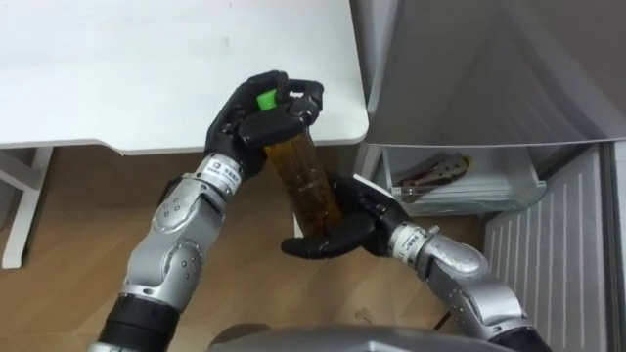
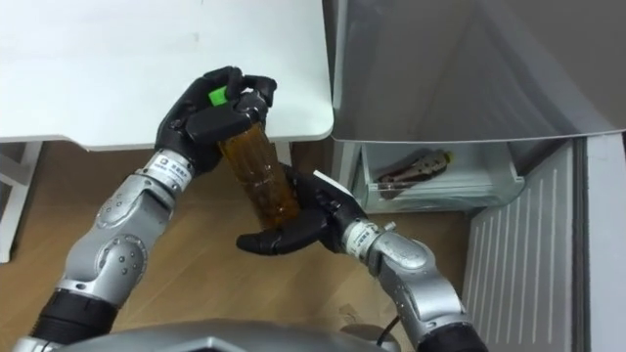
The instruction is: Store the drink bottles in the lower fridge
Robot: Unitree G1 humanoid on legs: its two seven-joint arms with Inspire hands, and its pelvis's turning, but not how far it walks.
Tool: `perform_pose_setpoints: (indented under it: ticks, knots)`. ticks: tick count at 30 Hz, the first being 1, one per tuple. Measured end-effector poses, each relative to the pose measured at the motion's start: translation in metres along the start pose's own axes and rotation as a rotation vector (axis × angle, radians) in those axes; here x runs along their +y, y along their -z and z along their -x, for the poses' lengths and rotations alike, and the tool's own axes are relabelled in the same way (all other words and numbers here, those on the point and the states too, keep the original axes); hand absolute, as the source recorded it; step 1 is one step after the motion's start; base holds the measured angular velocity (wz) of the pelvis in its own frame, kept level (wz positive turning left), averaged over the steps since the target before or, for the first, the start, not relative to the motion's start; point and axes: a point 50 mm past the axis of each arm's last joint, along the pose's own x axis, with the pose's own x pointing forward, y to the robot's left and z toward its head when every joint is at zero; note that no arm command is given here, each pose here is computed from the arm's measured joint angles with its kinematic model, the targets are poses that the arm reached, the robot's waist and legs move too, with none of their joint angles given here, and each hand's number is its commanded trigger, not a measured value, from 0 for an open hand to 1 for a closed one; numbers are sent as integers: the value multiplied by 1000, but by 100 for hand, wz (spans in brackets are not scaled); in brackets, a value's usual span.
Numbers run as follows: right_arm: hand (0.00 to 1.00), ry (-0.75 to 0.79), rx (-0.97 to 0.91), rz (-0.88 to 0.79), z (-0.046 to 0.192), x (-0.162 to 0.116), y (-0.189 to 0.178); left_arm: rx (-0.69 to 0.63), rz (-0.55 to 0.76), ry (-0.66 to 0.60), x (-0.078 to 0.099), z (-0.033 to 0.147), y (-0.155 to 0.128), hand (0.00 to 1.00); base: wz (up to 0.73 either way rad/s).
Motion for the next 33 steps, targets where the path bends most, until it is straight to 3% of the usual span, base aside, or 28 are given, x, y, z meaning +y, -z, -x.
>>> perform_pose_setpoints:
  ticks: [9, 10, 11, 24, 25, 26, 28, 33]
  knots:
    - [0, -38, -6, -27, -1, 4, 1, 66, -20, 37, -6, 5, 13, 100, 0]
    - [14, -43, 0, -25, -1, 5, 2, 72, -23, 41, -7, 5, 14, 100, 0]
    - [100, -45, 4, -23, -1, 5, 2, 76, -24, 43, -7, 5, 15, 100, 0]
    - [100, -47, 17, -18, 0, 5, 4, 98, -28, 83, -13, 6, 20, 100, 0]
    - [100, -50, 20, -17, 0, 5, 4, 99, -30, 84, -12, 7, 20, 77, 0]
    - [100, -52, 22, -16, 0, 6, 4, 101, -32, 84, -12, 7, 20, 36, 0]
    - [100, -50, 33, -20, 0, 6, 6, 103, -37, 93, -13, 7, 21, 0, 0]
    - [100, -47, 34, -21, 0, 5, 6, 102, -32, 94, -14, 7, 21, 0, 0]
